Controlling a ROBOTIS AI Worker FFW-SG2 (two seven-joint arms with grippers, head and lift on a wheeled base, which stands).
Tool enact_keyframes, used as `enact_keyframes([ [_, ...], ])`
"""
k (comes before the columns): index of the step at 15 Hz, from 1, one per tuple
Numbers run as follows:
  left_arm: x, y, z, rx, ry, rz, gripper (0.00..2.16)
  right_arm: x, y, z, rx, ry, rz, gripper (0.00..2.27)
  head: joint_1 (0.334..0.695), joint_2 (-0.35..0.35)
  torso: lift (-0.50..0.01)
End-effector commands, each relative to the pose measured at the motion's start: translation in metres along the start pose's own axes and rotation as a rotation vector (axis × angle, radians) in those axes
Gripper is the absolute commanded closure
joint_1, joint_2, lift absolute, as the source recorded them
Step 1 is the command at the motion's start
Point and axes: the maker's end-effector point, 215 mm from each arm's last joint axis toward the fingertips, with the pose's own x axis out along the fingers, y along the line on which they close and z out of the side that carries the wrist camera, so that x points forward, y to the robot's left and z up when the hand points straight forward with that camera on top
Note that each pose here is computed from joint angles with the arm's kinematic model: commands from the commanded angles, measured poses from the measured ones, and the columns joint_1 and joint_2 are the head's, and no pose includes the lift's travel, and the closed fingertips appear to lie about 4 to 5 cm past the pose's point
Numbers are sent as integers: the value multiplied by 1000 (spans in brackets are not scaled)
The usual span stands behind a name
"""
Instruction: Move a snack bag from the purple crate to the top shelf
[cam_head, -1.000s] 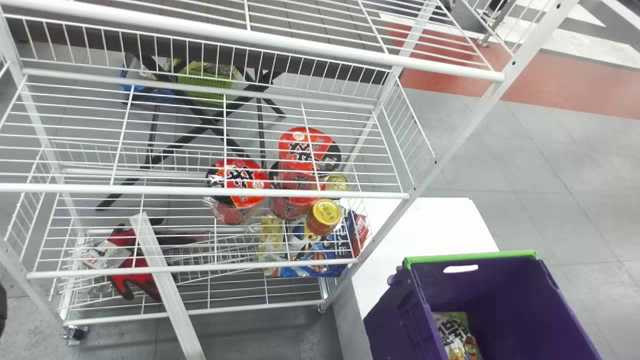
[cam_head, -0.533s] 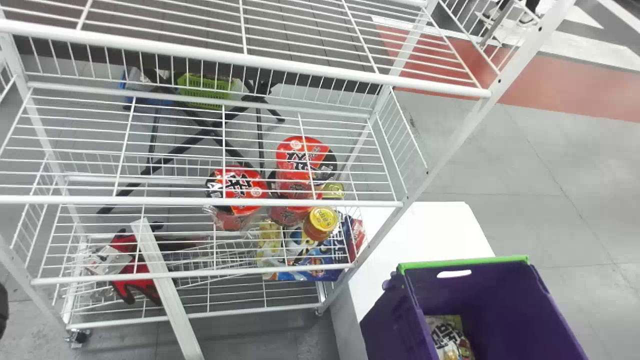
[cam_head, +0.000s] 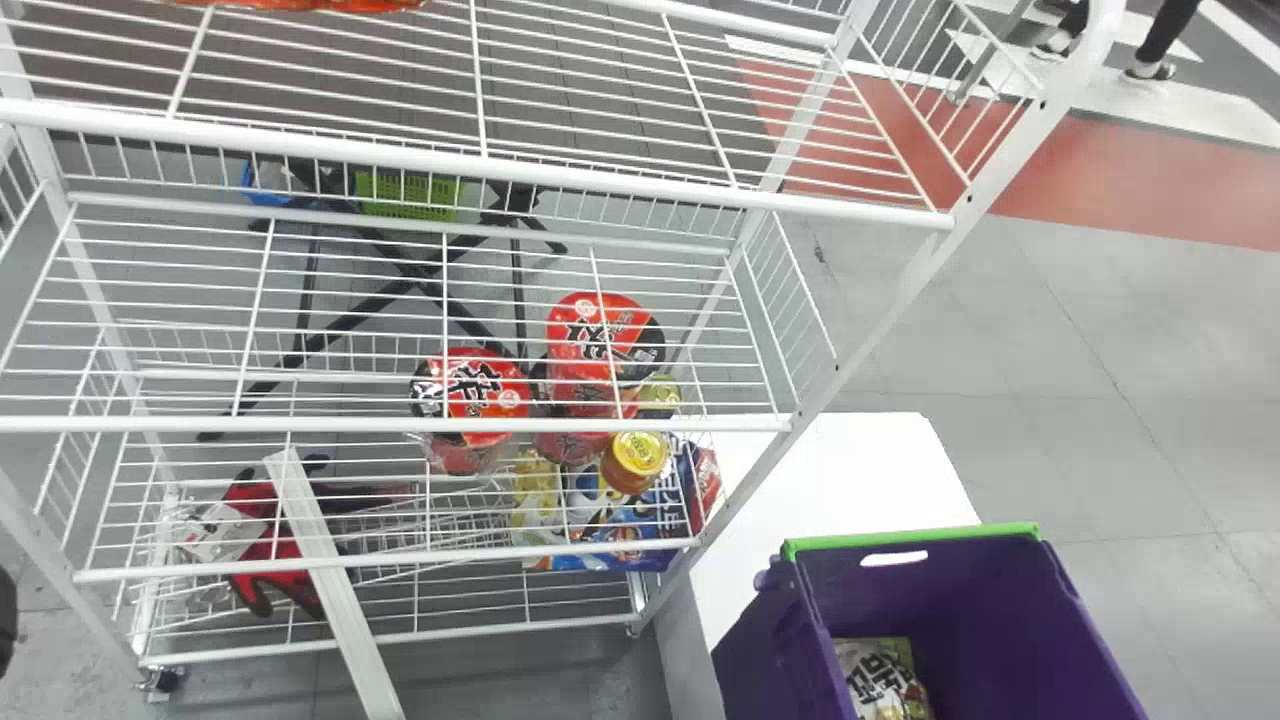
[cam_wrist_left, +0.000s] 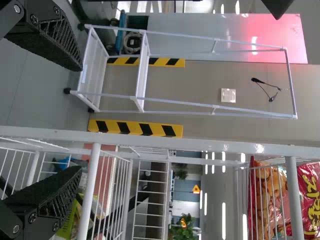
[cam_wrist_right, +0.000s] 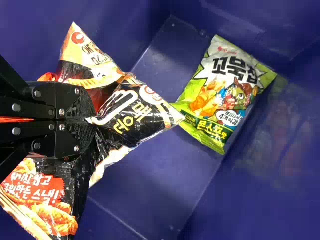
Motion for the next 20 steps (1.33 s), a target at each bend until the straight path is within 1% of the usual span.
enact_keyframes([
  [1, 2, -4, -1, -3, 0, -7, 124, -1, 1, -2, 8, -3, 8, 2256, 695, -350, -283],
  [13, 1, -5, -1, -14, -1, -1, 124, -2, 2, -1, 3, -5, 8, 2256, 695, -350, -235],
  [20, 0, -1, -1, -21, 2, 6, 124, -1, 3, -1, 4, -4, 10, 2256, 695, -350, -208],
])
